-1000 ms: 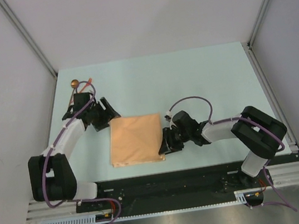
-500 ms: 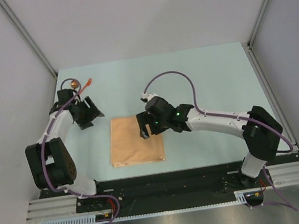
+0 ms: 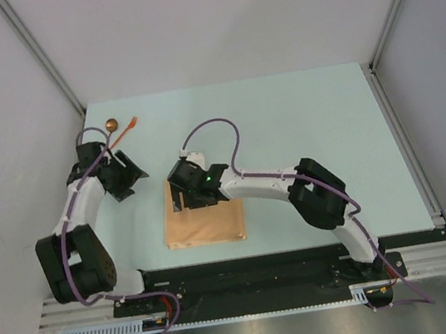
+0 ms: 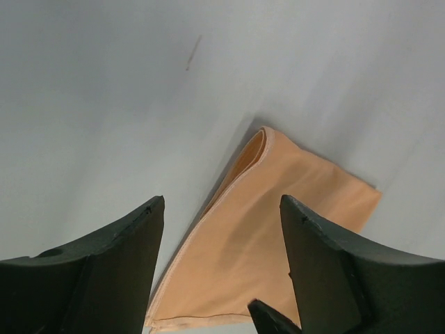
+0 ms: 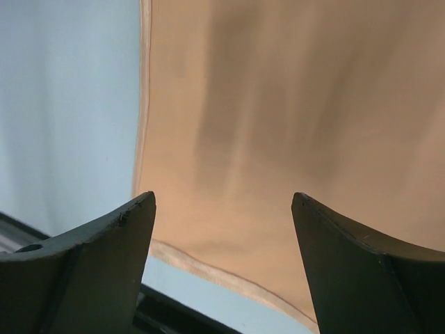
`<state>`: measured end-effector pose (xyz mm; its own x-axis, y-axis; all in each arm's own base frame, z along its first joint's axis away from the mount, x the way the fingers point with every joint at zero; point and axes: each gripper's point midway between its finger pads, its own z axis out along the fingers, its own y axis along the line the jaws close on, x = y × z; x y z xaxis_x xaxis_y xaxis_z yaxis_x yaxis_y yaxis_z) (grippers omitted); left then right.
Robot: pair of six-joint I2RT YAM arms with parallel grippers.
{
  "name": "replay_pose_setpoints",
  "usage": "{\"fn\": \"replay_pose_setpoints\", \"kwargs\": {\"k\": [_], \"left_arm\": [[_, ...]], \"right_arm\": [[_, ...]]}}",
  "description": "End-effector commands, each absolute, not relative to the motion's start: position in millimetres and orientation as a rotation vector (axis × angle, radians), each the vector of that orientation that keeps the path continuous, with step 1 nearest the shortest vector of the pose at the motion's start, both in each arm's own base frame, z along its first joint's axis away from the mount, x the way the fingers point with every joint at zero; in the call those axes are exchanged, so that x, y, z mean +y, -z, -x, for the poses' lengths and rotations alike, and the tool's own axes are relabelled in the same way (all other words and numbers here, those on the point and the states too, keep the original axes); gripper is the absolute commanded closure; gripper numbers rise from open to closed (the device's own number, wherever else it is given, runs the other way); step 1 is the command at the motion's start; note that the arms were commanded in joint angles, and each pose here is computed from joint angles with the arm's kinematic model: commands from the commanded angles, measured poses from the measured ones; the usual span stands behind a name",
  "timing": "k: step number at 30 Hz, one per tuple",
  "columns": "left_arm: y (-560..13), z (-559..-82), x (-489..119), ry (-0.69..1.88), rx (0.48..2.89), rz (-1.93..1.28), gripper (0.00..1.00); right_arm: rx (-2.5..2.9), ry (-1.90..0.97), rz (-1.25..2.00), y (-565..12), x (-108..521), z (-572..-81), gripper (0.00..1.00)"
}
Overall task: Fold the napkin into a case and place the utensils inside
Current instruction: Pick up the lower triangle-folded napkin from the center of the board.
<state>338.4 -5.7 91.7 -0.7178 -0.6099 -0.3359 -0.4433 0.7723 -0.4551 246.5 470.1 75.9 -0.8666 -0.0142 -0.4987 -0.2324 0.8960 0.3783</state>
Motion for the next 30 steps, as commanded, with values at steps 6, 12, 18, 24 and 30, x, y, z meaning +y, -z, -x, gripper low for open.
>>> {"fn": "replay_pose_setpoints", "kwargs": {"k": [6, 12, 18, 24, 30], "left_arm": [[-194.2, -305.8, 69.5, 0.060, 1.971, 1.227, 0.23], [-238.1, -280.9, 89.2, -0.051, 1.827, 1.376, 0.22], [-284.1, -262.7, 101.9, -0.108, 1.706, 1.304, 0.21], [-273.4, -269.5, 90.3, -0.035, 1.754, 1.265, 0.21], [-262.8, -273.2, 86.1, -0.025, 1.808, 1.262, 0.21]], "right_arm": [[2.554, -0.433, -0.041, -78.9, 501.5, -270.4, 0.15], [2.553, -0.403, -0.037, -82.1, 522.3, -268.4, 0.21], [2.503, -0.356, 0.013, -73.6, 531.1, -263.2, 0.33], [2.432, -0.317, 0.100, -74.1, 540.6, -258.3, 0.34], [2.400, -0.299, 0.166, -68.9, 547.8, -253.1, 0.34]]}}
